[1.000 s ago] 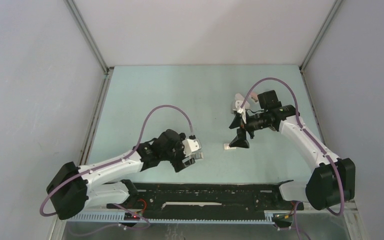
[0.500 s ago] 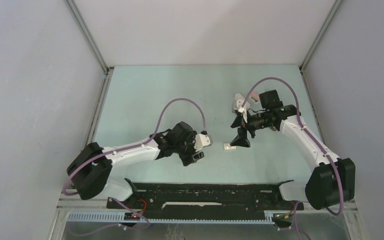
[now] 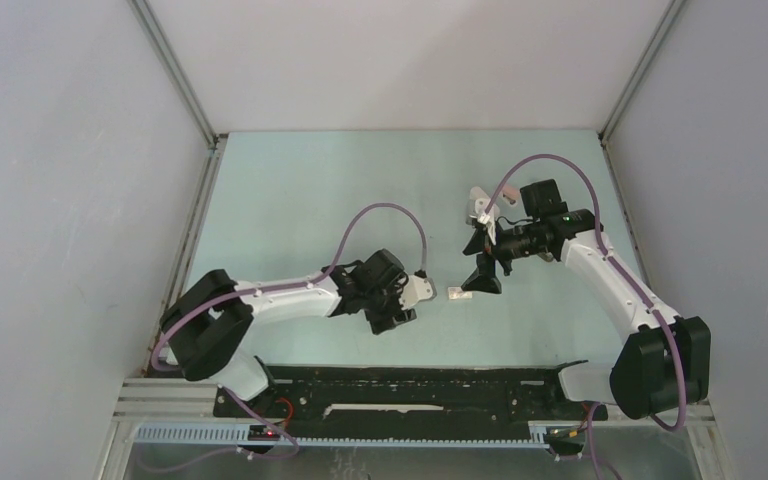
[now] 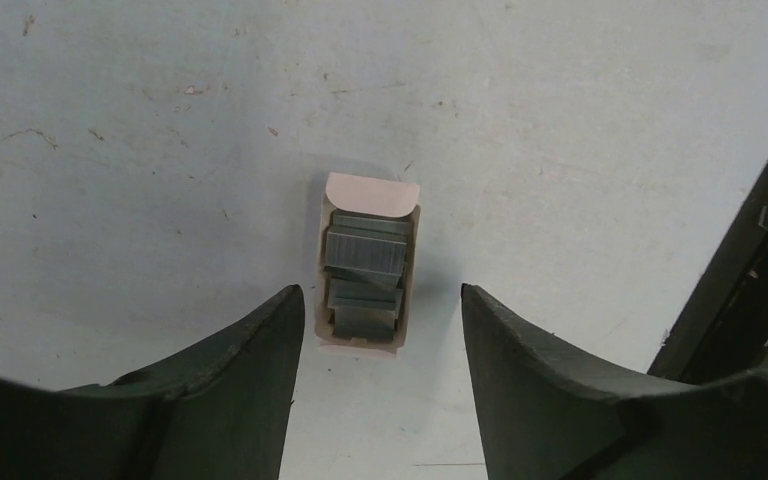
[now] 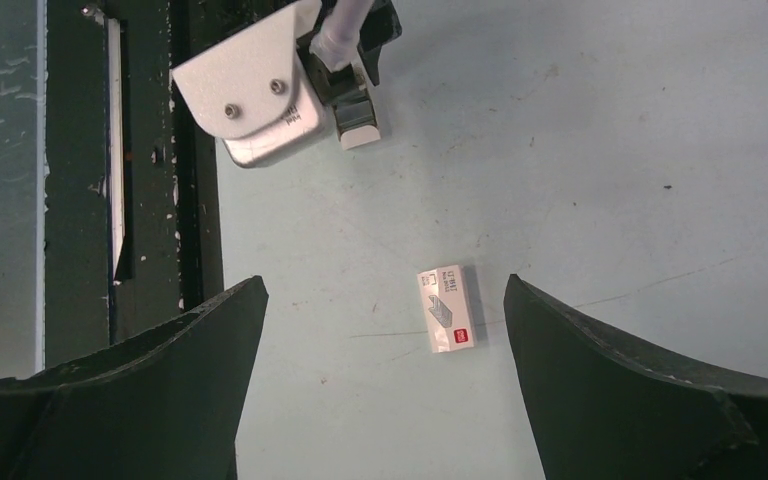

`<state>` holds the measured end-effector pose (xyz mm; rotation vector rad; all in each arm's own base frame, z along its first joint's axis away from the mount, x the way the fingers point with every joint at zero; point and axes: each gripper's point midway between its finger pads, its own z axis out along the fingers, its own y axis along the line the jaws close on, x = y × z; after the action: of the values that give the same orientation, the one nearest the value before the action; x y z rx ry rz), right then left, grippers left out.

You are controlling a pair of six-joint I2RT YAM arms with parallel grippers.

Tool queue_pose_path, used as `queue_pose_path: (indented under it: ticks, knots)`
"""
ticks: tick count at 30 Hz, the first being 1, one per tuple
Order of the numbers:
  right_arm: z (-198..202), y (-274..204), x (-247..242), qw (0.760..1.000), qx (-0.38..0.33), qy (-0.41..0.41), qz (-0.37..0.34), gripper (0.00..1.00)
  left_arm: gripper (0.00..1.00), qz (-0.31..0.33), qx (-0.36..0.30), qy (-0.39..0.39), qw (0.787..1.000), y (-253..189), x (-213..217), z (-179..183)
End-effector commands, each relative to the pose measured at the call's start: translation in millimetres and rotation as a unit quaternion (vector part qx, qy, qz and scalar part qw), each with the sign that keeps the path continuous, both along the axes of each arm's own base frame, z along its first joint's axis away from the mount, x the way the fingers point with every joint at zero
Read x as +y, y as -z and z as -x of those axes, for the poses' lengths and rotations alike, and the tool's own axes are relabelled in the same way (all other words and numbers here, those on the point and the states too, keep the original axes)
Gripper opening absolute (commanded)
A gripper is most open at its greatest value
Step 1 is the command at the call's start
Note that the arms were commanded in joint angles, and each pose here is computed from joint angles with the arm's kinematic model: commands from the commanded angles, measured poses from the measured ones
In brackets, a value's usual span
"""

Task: Unload the staples from the stapler
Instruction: Close the staple box at the center of the board.

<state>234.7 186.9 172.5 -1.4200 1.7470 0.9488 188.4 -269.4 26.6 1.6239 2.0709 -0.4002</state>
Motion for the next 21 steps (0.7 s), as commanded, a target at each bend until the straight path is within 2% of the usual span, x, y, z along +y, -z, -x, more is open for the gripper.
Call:
queue_pose_path:
  ticks: [1,15,21]
  knots:
    - [-2.9,-8.0,0.0,1.000,-0.010,-0.003,-0.012,0.98,0.64,0.002,-0.020,-0.016,1.000,-11.1,-12.7,-13.5]
    - [-4.0,-11.8,-3.7,1.000,-0.010,0.003,-0.021,0.99,0.35,-0.008,-0.007,-0.034,0.999,-2.8,-17.4,-13.3]
    - [-6.0,-10.1,-6.7,1.000,-0.010,0.008,-0.016,0.98,0.34,0.010,-0.026,-0.032,0.999,-6.8,-33.4,-17.1]
